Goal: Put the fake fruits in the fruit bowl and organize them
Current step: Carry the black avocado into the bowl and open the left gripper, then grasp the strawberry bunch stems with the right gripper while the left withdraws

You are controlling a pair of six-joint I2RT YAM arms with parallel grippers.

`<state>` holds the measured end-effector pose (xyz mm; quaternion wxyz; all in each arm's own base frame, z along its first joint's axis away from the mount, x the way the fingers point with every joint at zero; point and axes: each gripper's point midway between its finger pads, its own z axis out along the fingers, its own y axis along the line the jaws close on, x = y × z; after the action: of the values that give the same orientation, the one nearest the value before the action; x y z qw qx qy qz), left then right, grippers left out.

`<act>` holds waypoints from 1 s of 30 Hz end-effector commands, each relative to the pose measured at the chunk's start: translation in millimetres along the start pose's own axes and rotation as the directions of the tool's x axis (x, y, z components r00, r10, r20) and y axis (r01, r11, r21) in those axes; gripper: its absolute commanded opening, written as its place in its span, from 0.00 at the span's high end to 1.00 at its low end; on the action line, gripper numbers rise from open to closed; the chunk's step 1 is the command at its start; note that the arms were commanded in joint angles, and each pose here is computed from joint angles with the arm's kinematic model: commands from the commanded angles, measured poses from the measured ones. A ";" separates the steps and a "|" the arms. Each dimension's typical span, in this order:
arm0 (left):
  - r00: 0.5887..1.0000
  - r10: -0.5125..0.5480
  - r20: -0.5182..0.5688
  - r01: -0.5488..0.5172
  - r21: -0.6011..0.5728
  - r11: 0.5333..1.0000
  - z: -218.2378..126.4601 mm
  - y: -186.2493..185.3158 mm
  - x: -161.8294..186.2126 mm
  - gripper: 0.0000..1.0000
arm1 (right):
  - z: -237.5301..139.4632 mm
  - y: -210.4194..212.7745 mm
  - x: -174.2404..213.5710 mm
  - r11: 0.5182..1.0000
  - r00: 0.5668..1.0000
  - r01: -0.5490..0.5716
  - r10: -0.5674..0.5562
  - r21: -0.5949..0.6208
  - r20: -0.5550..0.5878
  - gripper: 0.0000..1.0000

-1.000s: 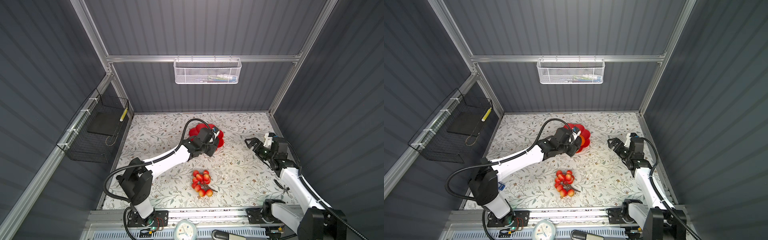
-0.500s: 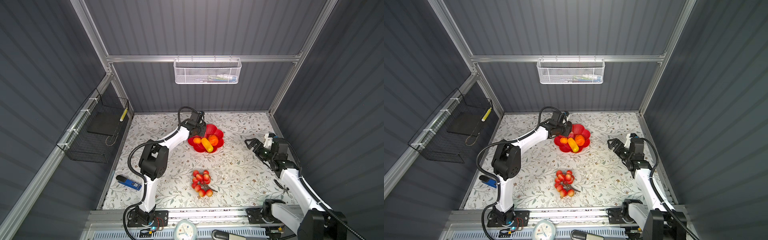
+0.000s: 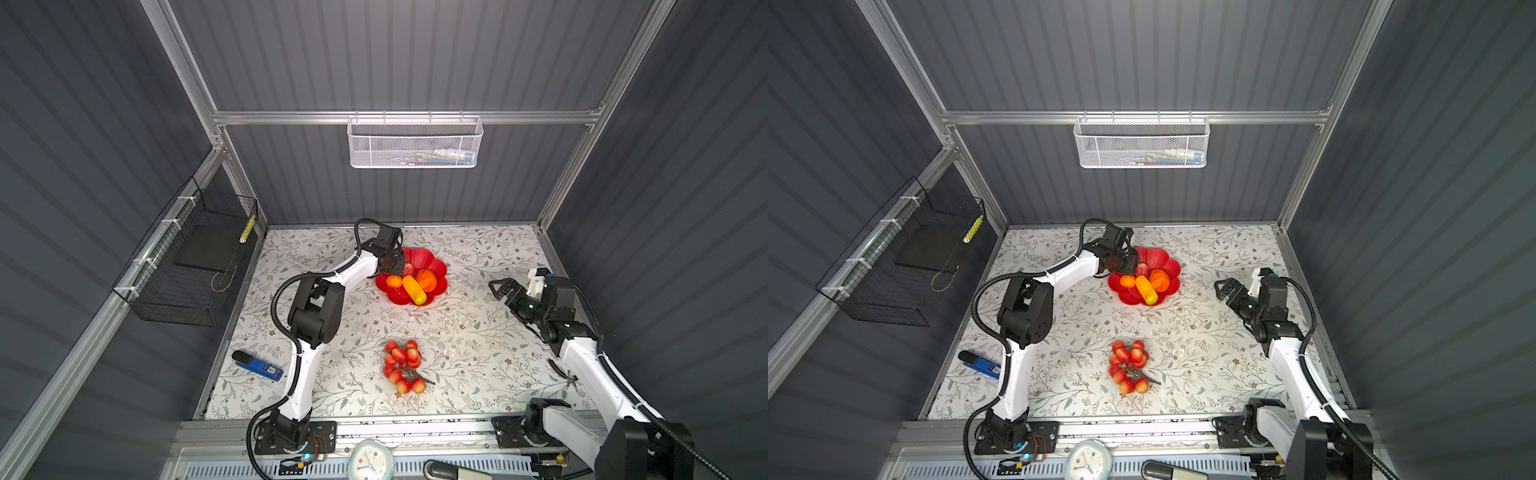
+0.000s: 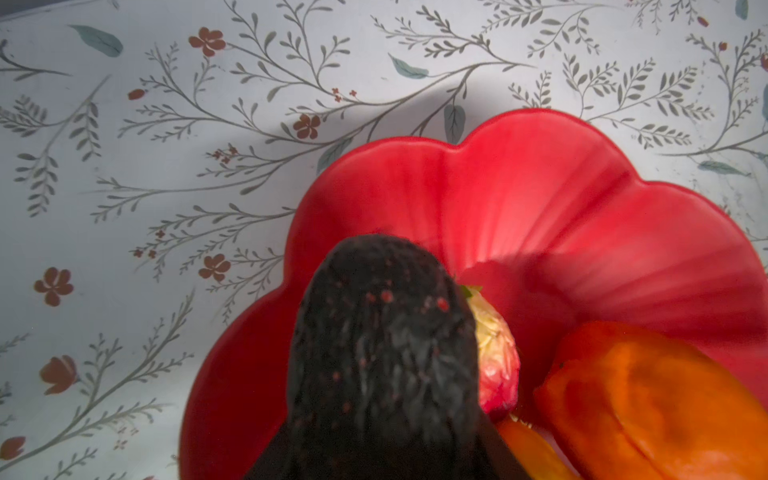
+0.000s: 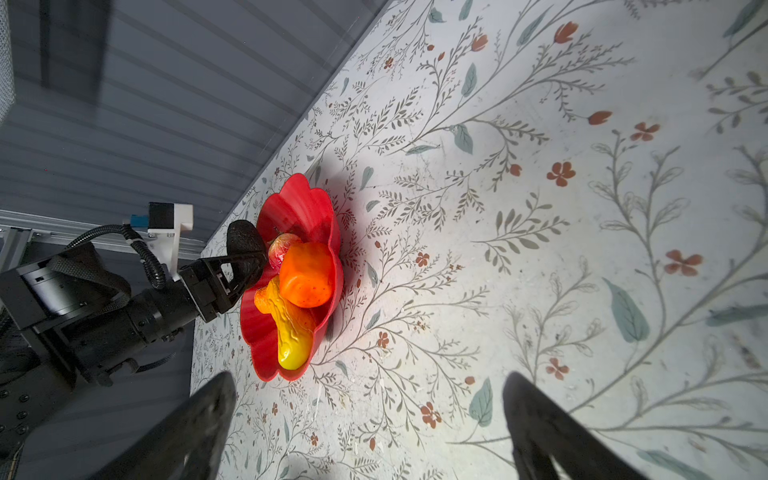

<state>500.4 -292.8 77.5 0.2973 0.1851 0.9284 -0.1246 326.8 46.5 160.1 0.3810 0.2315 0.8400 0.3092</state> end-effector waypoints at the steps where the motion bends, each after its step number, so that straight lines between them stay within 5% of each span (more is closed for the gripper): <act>1: 1.000 -0.023 0.016 0.023 0.035 0.999 -4.1 -8.4 -8.0 0.37 | -2.4 0.3 -1.6 1.000 1.000 0.020 -0.020 0.007 -0.003 0.01; 9: 0.980 -0.034 0.198 0.026 0.041 0.999 -71.4 -15.0 -64.2 0.12 | -14.9 10.6 -11.5 0.995 0.996 0.087 -0.087 0.038 -0.004 0.02; 16: 0.889 -0.035 0.456 0.080 -0.080 0.994 -184.3 6.3 -101.6 0.01 | -25.7 37.4 10.9 0.950 0.952 0.297 -0.286 0.099 -0.110 0.07; 19: 0.849 -0.053 0.526 0.151 -0.144 0.978 -222.6 25.6 -82.9 0.00 | -27.0 53.8 43.8 0.913 0.902 0.403 -0.382 0.070 -0.200 0.10; 24: 0.834 -0.144 0.532 0.303 -0.224 0.926 -245.3 64.8 3.4 0.00 | -33.8 55.0 117.8 0.856 0.793 0.516 -0.485 -0.018 -0.369 0.17; 30: 0.806 -0.259 0.532 0.450 -0.266 0.852 -264.4 95.4 90.6 0.00 | -53.1 26.2 199.1 0.796 0.644 0.598 -0.546 -0.093 -0.535 0.39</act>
<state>352.1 -117.9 218.9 0.5071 -0.0296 0.8599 -0.0499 196.5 179.9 131.4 0.2378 -0.1134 0.9396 0.2185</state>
